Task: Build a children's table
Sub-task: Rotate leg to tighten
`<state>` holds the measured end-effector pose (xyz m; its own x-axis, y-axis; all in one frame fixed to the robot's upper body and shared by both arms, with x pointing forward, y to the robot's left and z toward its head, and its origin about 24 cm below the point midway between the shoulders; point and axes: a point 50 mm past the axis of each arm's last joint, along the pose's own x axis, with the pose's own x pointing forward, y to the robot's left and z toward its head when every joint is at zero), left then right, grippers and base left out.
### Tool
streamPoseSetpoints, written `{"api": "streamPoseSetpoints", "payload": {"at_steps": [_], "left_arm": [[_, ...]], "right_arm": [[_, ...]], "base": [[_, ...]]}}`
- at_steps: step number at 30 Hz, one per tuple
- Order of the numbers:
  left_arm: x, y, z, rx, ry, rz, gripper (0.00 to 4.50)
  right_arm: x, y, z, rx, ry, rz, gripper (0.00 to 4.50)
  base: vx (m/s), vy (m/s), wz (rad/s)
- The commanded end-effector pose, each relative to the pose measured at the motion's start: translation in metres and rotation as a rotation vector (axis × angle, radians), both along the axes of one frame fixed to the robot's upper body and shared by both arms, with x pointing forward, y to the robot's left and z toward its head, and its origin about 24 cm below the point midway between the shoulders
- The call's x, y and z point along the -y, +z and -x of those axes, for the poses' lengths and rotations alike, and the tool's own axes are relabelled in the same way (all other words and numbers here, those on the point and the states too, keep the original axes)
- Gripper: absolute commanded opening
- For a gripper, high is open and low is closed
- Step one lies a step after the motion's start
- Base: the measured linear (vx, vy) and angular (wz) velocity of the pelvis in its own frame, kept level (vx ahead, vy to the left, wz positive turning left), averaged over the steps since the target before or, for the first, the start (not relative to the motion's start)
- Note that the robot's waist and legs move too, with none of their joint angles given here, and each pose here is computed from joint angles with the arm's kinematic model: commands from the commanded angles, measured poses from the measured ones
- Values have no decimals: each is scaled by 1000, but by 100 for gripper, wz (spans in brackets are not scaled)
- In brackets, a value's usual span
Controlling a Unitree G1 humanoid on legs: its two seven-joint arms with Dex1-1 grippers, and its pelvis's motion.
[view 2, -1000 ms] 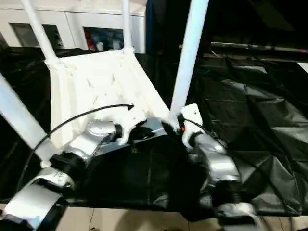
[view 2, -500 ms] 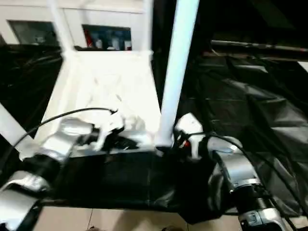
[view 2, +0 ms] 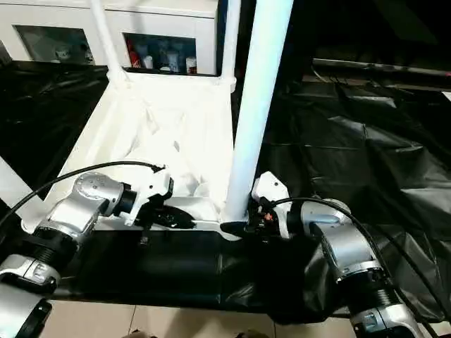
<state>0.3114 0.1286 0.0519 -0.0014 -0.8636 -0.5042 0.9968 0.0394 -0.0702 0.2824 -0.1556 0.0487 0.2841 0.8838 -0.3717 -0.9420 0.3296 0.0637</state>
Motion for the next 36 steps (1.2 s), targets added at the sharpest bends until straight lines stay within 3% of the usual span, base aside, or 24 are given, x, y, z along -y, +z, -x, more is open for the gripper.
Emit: {"api": "streamPoseSetpoints", "payload": {"at_steps": [1,4,8,9,11,16,17,21,23,25,28,29,31,36], "left_arm": [[4,-5,4,-29,-5,26,0],[9,-8,-1,6,58,13,0],[30,-13,-13,68,223,9,0],[30,-13,-13,68,223,9,0],[60,-14,-20,94,335,33,0],[88,-12,-22,122,385,53,0],[105,-11,-19,132,384,62,0],[121,-12,-12,123,341,75,0],[121,-13,-12,124,339,72,0],[118,-14,-12,126,329,70,0],[109,-14,-12,122,303,76,0],[107,-14,-12,118,295,78,0],[105,-15,-12,116,291,78,0],[74,-14,-9,56,186,92,0]], "right_arm": [[-5,3,4,2,44,-23,270],[-7,-1,3,-11,-23,-51,268],[-10,-17,-14,24,-310,-14,268],[-10,-17,-14,24,-310,-14,268],[-22,-25,-22,-9,-530,-64,267],[-32,-31,-27,-38,-729,-84,267],[-40,-33,-29,-24,-810,-70,267],[-59,-30,-29,36,-756,-72,267],[-60,-28,-29,44,-751,-80,267],[-59,-26,-30,32,-748,-107,337],[-56,-22,-29,56,-695,-83,339],[-54,-22,-29,68,-683,-73,366],[-53,-21,-30,74,-668,-69,366],[-31,-11,-26,87,-437,-65,366]], "base": [[0,0,0],[0,0,0],[0,0,0],[-54,0,-1],[0,0,0],[0,0,0],[0,0,0],[0,0,0],[0,0,0],[0,0,0],[0,0,0],[0,0,0],[0,0,0],[0,0,0]]}}
